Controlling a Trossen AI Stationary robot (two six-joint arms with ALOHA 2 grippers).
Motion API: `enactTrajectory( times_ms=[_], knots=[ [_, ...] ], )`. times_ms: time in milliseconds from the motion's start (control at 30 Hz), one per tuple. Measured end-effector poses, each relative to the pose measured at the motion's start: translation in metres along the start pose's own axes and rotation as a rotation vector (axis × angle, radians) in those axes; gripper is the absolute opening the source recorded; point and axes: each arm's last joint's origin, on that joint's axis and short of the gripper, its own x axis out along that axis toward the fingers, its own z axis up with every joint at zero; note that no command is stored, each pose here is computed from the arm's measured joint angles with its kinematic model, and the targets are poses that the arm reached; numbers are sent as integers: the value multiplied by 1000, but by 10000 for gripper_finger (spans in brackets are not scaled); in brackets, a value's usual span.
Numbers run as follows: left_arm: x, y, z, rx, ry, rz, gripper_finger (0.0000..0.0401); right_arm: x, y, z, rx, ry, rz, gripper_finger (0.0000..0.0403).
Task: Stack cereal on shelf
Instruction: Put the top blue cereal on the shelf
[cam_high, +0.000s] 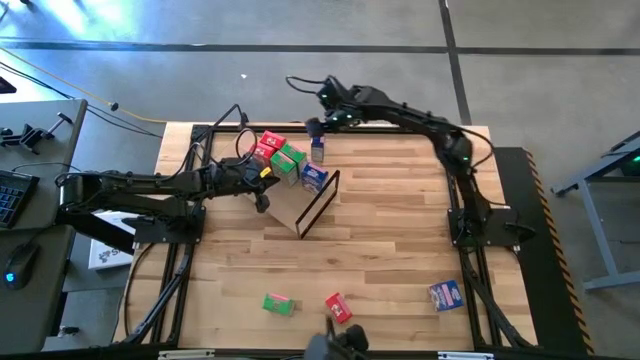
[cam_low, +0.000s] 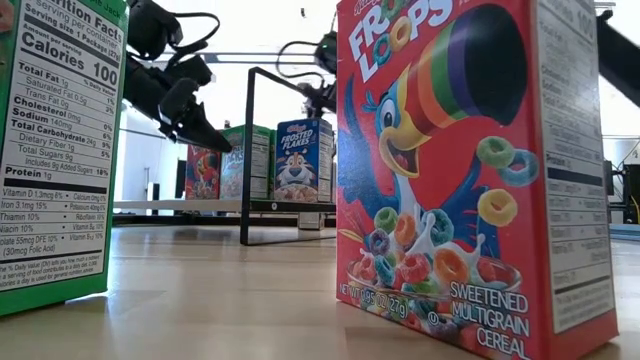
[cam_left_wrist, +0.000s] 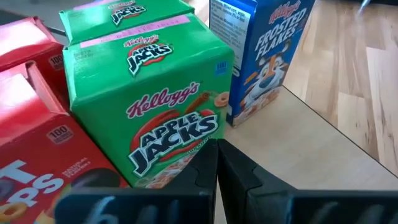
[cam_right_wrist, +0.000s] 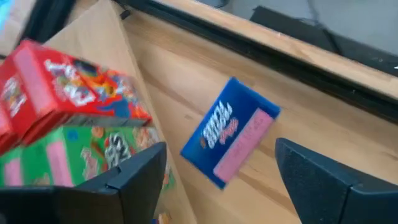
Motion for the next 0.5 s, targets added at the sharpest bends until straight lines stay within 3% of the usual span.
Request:
enactTrajectory(
  times_ms=[300,500],
  knots=[
    [-1,0,1,17,-8,-3,0,36,13,12,67,20,-104,288],
    [-1,-1,-1,22,15,-7,0,41,7,8,115,3,-169,288]
  ],
)
